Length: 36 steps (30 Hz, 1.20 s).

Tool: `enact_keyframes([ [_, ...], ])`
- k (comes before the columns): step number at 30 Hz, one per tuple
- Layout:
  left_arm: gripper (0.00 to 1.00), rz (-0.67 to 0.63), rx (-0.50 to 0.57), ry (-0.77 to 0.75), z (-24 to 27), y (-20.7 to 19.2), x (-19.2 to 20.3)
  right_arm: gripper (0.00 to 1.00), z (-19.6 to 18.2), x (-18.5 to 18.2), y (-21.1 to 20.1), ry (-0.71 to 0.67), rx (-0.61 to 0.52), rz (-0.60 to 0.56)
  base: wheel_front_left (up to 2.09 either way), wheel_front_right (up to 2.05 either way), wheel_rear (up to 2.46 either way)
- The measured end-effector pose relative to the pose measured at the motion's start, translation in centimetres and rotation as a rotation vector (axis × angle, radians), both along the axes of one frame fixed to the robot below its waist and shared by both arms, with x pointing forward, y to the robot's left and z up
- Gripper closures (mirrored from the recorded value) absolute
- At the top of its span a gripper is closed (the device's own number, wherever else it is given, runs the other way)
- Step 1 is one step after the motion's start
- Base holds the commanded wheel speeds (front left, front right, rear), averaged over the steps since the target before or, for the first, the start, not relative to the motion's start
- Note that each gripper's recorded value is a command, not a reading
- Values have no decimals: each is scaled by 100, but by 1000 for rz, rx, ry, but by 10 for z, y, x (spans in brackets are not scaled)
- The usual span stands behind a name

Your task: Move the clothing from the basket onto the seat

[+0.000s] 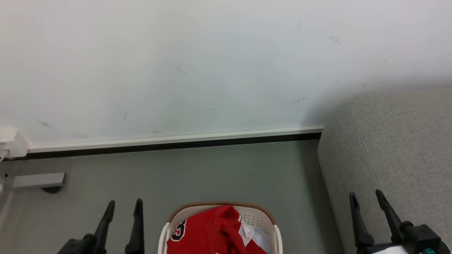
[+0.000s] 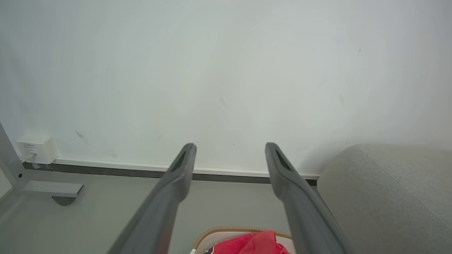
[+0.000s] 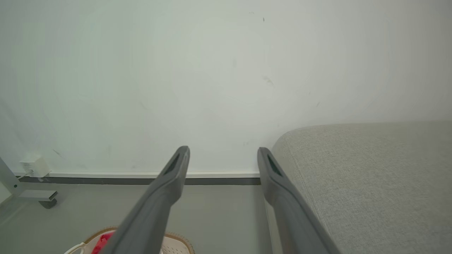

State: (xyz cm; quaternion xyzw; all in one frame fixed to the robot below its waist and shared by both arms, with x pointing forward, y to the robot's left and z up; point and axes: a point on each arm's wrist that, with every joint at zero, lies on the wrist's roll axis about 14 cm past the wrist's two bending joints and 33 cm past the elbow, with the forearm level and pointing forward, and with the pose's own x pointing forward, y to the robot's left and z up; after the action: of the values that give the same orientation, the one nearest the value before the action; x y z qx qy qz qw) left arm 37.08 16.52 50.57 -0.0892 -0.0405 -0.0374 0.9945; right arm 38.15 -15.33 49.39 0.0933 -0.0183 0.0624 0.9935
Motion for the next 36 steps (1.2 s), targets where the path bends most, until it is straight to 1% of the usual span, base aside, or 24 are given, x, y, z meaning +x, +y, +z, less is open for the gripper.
enact_keyframes([
  [5, 0, 33, 13, -3, 0, 11, -12, 0, -9, -12, -6, 29, 0, -17, 0, 0, 0],
  [9, 0, 44, 16, 14, -5, 15, -19, 0, -9, -16, -9, 27, 0, -28, 0, 0, 0],
  [17, 0, 36, 12, 19, -7, 12, -20, 0, -7, -19, -12, 23, 0, -36, 0, 0, 0],
  [23, 0, 7, 5, 57, -19, 2, -19, 0, -8, -19, -14, 24, 0, -43, 0, 0, 0],
  [26, 0, -38, 6, 89, -29, -12, -16, 0, -7, -18, -16, 23, 0, -48, 0, 0, 0],
  [31, 0, -169, 7, 149, -48, -55, -6, 0, -6, -14, -20, 19, -2, -59, 0, 0, 0],
  [36, 0, -276, 47, 248, -78, -90, 10, 0, -6, -6, -25, 18, -7, -74, 0, 0, 0],
])
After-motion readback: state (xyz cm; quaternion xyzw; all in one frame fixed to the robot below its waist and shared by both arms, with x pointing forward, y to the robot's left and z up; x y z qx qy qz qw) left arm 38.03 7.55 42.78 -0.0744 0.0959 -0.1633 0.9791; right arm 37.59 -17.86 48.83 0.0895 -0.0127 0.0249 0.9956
